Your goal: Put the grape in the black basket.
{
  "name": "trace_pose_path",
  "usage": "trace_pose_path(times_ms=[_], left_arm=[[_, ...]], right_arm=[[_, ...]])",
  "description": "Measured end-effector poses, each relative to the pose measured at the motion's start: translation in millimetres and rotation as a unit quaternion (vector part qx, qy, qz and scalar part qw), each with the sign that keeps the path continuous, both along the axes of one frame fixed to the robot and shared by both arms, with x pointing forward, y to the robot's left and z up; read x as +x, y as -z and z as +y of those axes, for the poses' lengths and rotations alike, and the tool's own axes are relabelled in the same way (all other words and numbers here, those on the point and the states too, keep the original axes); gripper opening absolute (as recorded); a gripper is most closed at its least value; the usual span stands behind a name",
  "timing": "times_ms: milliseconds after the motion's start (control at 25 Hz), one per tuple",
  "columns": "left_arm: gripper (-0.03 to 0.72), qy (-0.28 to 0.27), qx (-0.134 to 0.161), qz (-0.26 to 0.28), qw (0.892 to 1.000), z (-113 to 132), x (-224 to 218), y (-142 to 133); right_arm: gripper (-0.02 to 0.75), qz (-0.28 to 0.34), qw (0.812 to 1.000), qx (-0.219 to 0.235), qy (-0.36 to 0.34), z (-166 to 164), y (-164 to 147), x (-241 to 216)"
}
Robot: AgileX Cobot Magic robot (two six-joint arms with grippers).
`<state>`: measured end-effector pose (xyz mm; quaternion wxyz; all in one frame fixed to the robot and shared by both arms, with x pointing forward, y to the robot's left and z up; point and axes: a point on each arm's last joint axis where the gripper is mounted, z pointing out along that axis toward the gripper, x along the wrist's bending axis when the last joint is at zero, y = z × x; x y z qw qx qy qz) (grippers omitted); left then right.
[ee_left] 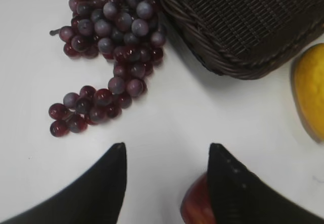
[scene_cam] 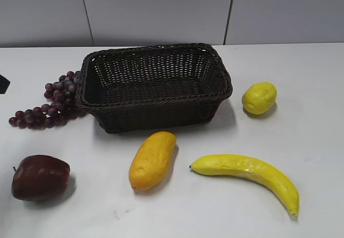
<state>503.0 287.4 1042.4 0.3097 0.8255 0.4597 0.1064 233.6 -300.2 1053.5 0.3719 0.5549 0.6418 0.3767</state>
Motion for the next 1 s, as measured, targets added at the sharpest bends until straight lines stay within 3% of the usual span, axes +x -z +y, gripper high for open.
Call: trace_pose_path(times_ms=[160,360,680,1000], left_arm=[[0.481,0.035,0.012,0.005,0.999,-8,31,11],[0.481,0.081,0.055,0.003,0.995,-28,61,34],[0.616,0.056,0.086,0.001,0.995,-33,90,80],[0.639,0.049,0.090,0.047,0.994,-32,100,124]], right_arm=[[0.500,0.000,1.000,0.000,0.000,0,0,0],[0.500,0.000,1.000,0.000,0.000,0,0,0],[0.500,0.000,1.000,0.000,0.000,0,0,0],[0.500,0.000,1.000,0.000,0.000,0,0,0]])
